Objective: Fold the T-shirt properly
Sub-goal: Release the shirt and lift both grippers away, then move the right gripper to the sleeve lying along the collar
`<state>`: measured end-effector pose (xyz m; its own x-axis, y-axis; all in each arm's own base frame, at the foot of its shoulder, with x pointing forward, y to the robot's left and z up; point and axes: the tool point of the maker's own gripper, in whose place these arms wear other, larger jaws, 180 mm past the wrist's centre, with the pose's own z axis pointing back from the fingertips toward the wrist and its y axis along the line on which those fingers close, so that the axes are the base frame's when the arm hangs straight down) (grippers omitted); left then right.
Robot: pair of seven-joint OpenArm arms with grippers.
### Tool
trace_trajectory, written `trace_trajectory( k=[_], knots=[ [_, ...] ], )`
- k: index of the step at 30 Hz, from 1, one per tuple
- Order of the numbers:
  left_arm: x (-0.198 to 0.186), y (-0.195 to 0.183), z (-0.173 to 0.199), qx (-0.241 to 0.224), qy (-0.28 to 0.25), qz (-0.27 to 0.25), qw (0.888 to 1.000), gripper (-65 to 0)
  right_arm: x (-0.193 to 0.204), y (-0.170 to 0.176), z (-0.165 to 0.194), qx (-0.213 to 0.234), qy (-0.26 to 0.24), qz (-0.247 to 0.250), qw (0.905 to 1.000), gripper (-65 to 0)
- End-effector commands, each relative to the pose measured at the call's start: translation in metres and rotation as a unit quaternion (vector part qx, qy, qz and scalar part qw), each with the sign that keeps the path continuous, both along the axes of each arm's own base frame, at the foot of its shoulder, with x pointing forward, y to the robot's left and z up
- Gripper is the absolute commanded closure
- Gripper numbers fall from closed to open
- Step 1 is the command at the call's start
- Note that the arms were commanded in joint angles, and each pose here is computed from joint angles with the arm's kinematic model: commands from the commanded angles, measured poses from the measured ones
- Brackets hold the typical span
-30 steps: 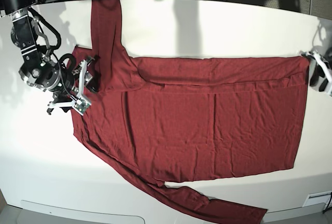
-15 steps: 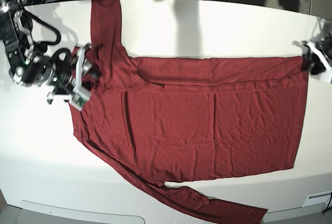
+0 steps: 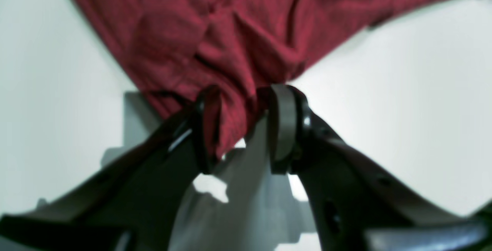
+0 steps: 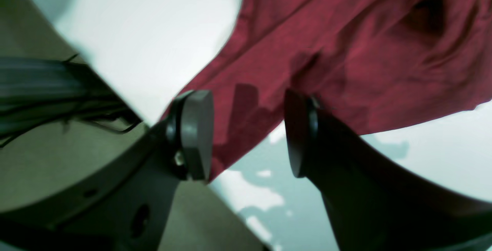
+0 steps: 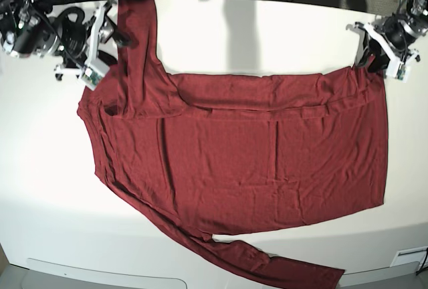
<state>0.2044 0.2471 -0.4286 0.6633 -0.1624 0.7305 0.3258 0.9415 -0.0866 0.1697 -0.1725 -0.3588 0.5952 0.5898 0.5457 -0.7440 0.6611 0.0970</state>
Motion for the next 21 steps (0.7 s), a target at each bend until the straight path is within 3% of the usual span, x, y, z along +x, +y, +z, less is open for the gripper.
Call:
trace_trajectory(
  k=[1, 5, 12, 17, 21],
  knots=[
    [0.007, 0.01, 0.015, 0.013, -0.025, 0.002, 1.0, -20.7, -0.001, 0.0, 0.004, 0.002, -0.005, 0.006, 1.0, -29.7],
    [0.005, 0.044, 0.031, 0.062, -0.054, 0.028, 0.996, -20.7, -0.021, 0.006, -0.007, 0.011, 0.021, -0.001, 0.9997, -29.7],
    [-0.008, 0.085, 0.044, 0.092, -0.057, 0.076, 0.991, -20.7, -0.057, 0.007, -0.024, 0.001, 0.064, -0.005, 0.9979, -29.7],
    [-0.012, 0.091, 0.046, 0.091, -0.059, 0.085, 0.99, -20.7, -0.078, 0.006, -0.03, -0.004, 0.089, -0.004, 0.996, -29.7],
    [-0.012, 0.086, 0.048, 0.064, -0.065, 0.096, 0.991, -20.7, -0.073, 0.01, -0.031, -0.003, 0.066, -0.008, 0.9978, -29.7]
  ],
)
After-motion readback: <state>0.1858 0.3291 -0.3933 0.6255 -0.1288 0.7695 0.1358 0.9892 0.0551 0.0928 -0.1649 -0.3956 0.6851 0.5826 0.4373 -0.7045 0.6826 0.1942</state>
